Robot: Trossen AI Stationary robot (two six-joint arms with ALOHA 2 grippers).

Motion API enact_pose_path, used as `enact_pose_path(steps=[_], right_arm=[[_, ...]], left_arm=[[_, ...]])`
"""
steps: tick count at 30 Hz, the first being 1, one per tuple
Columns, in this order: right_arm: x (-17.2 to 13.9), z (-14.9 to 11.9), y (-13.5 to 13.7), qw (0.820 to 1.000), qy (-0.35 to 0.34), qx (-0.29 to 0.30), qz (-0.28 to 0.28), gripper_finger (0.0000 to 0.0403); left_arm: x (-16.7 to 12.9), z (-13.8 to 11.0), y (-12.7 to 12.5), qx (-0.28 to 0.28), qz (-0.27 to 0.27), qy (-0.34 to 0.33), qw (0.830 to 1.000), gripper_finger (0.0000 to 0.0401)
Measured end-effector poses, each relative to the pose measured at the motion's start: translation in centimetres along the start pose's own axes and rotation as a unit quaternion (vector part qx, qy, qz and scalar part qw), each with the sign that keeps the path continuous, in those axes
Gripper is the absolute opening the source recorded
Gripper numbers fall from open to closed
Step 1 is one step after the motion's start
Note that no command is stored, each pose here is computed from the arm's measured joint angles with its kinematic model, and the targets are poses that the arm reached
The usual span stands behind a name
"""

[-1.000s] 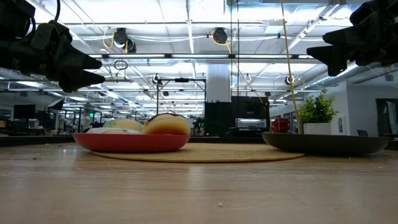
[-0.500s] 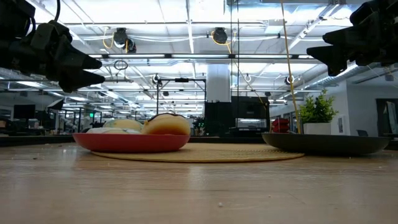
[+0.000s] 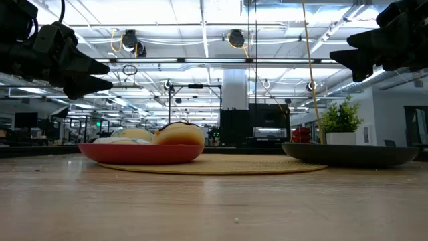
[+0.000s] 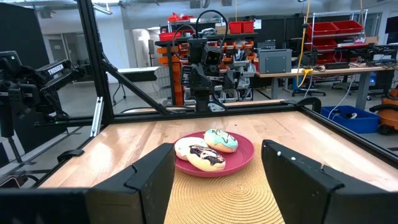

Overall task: Pick & Place donuts
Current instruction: Return to Home Position

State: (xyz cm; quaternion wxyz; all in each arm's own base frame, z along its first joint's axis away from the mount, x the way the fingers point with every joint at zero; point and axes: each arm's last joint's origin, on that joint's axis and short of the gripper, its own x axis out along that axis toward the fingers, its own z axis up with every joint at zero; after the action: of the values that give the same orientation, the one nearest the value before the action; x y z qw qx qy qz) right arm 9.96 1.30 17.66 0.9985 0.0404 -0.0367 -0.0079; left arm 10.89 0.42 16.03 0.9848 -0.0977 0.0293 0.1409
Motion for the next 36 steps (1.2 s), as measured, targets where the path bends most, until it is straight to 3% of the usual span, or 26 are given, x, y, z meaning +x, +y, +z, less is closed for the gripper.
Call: enact_pose_path(steps=[36], right_arm=[[0.0,0.0,0.0,1.0,0.0,0.0,0.0,0.0226]], left_arm=[[0.0,0.0,0.01,0.0,0.0,0.0,1.0,0.0311]])
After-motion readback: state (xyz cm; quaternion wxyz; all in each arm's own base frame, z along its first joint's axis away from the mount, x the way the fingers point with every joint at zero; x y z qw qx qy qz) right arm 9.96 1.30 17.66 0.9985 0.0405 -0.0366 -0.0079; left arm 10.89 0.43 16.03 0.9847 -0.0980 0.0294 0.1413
